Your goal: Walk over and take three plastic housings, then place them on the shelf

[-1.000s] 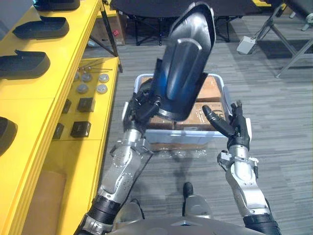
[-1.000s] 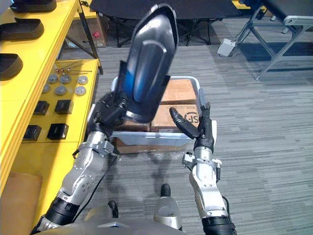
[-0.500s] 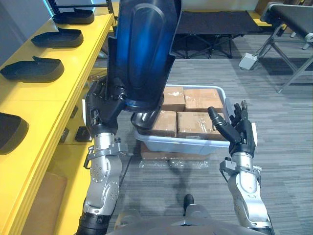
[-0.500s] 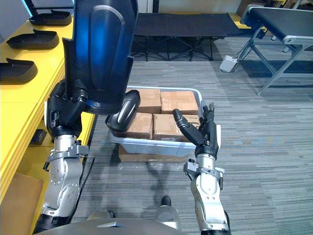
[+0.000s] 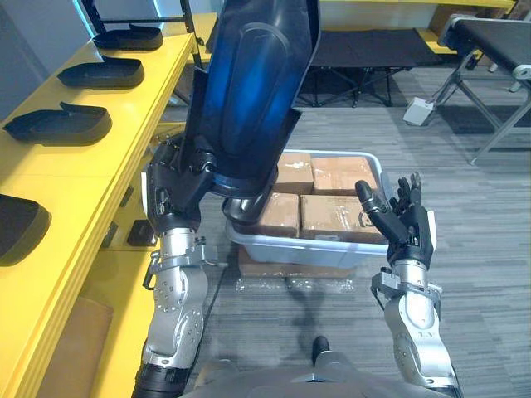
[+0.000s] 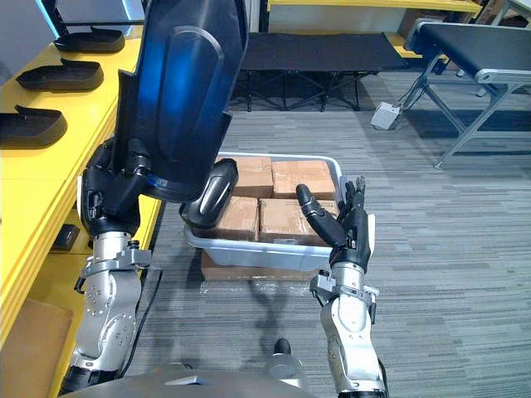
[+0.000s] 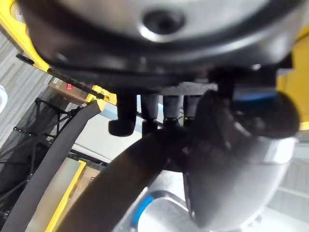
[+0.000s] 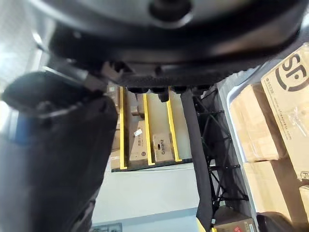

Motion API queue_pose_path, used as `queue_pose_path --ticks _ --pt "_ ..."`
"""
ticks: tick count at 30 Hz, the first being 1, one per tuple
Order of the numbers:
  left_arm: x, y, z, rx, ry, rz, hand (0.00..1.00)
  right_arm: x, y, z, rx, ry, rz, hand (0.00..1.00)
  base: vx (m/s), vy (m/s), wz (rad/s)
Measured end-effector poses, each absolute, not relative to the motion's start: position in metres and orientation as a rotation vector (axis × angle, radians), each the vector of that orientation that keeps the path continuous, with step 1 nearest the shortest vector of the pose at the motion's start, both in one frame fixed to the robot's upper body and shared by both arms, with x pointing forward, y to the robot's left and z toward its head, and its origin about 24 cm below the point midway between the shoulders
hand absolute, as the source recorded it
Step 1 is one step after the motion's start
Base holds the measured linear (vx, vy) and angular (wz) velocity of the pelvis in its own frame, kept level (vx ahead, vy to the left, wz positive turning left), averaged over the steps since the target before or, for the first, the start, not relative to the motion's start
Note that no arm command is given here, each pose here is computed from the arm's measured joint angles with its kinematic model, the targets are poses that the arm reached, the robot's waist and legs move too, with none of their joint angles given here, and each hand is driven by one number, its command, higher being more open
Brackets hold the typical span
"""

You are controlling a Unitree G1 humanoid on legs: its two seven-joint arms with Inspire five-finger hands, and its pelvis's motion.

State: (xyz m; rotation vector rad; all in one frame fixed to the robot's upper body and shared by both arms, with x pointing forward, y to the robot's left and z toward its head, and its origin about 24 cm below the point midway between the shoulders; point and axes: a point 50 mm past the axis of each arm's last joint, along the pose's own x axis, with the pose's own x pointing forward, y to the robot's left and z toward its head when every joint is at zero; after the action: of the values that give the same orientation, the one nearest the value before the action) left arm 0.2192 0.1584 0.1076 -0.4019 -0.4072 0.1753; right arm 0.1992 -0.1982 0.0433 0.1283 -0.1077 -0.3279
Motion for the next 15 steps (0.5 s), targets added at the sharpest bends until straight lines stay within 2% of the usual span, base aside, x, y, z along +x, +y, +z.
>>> queue_pose_path --ticks 9,13,15 --pt "0.217 0.159 0.107 -0.321 -0.413 0.199 0.0 0.199 -0.195 0.043 0.192 -0.114 -0.237 1.0 -0.01 -0.004 0.04" --pt "0.212 0.173 0.105 -0.288 -0.409 0.301 0.0 0.201 -0.193 0.04 0.223 -0.111 -0.176 1.0 -0.01 -0.012 0.16" --pt "0.2 0.189 0.107 -0.266 -0.424 0.407 0.0 0.206 -0.185 0.04 0.253 -0.113 -0.124 1.0 0.01 -0.011 0.22"
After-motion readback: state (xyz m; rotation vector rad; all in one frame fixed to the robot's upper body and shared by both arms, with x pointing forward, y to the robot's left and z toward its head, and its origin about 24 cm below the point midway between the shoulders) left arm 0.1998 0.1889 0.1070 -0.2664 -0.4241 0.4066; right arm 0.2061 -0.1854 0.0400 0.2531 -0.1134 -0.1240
